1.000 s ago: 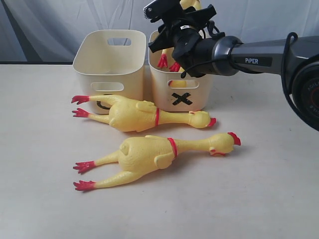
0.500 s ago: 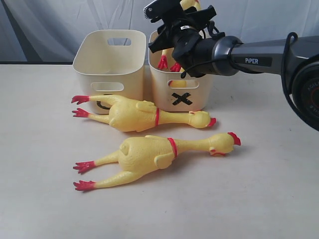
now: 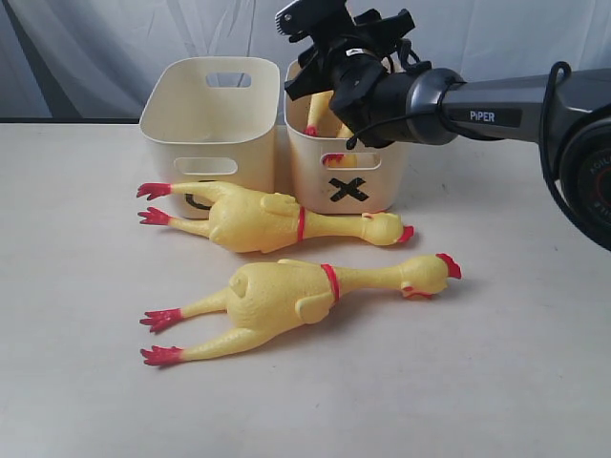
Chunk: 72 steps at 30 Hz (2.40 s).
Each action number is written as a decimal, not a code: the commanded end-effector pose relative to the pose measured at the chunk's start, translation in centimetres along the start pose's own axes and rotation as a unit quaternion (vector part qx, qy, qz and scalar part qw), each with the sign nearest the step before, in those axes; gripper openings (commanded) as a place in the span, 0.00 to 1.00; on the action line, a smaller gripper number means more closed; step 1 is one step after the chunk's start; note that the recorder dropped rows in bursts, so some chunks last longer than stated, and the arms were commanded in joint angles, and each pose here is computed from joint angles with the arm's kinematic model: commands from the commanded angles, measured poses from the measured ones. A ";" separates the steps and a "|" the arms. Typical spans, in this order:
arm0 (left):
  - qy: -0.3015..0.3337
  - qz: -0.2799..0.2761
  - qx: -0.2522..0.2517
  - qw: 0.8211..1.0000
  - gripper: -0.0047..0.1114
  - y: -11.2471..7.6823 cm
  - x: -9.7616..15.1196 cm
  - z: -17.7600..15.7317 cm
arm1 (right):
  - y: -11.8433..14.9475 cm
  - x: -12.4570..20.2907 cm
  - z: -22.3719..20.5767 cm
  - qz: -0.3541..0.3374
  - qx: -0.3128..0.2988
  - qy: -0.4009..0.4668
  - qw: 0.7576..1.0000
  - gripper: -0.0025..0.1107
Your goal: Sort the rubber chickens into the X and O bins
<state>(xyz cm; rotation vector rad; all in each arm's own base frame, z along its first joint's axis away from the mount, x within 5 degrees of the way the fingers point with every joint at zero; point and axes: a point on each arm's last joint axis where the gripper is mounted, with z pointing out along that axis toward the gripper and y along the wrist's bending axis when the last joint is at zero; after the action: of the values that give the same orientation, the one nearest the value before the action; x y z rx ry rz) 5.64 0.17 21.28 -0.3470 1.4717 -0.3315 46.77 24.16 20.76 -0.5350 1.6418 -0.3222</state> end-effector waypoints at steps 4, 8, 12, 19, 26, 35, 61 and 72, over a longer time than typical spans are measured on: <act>-0.002 0.001 0.009 1.000 0.04 -0.1 0.1 0.0 | -0.6 -0.4 0.0 0.008 0.015 -0.002 1.000 0.59; -0.002 0.001 0.009 1.000 0.04 -0.1 0.1 0.0 | -0.7 -0.4 0.0 0.012 0.015 0.000 1.000 0.59; -0.002 0.001 0.009 1.000 0.04 -0.1 0.1 0.0 | -0.9 -0.6 -0.1 0.017 0.017 0.000 1.000 0.59; -0.002 0.001 0.009 1.000 0.04 -0.1 0.1 0.0 | -1.8 -2.2 -1.1 0.032 0.026 0.014 0.999 0.56; -0.002 -0.001 0.009 1.000 0.04 -0.1 0.1 0.0 | -4.6 -4.2 -2.8 0.062 0.061 0.047 0.995 0.02; -0.007 -0.003 0.014 1.000 0.04 -0.2 0.0 0.0 | -7.8 -6.8 -6.1 0.027 0.058 0.062 0.996 0.02; -0.095 -0.040 0.102 0.989 0.04 -1.7 -1.7 -0.4 | -12.0 -6.4 -24.3 0.025 -0.179 -0.062 0.982 0.02; -0.071 -0.073 0.127 0.987 0.04 -2.1 -1.3 -0.4 | -14.0 -4.2 -32.5 0.136 -0.226 -0.112 0.958 0.02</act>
<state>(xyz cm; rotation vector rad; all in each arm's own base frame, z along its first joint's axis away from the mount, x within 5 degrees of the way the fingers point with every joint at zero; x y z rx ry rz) 5.20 -0.85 23.42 -0.2855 1.2505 -0.5446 19.00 11.97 36.37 -0.6530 1.5661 0.2501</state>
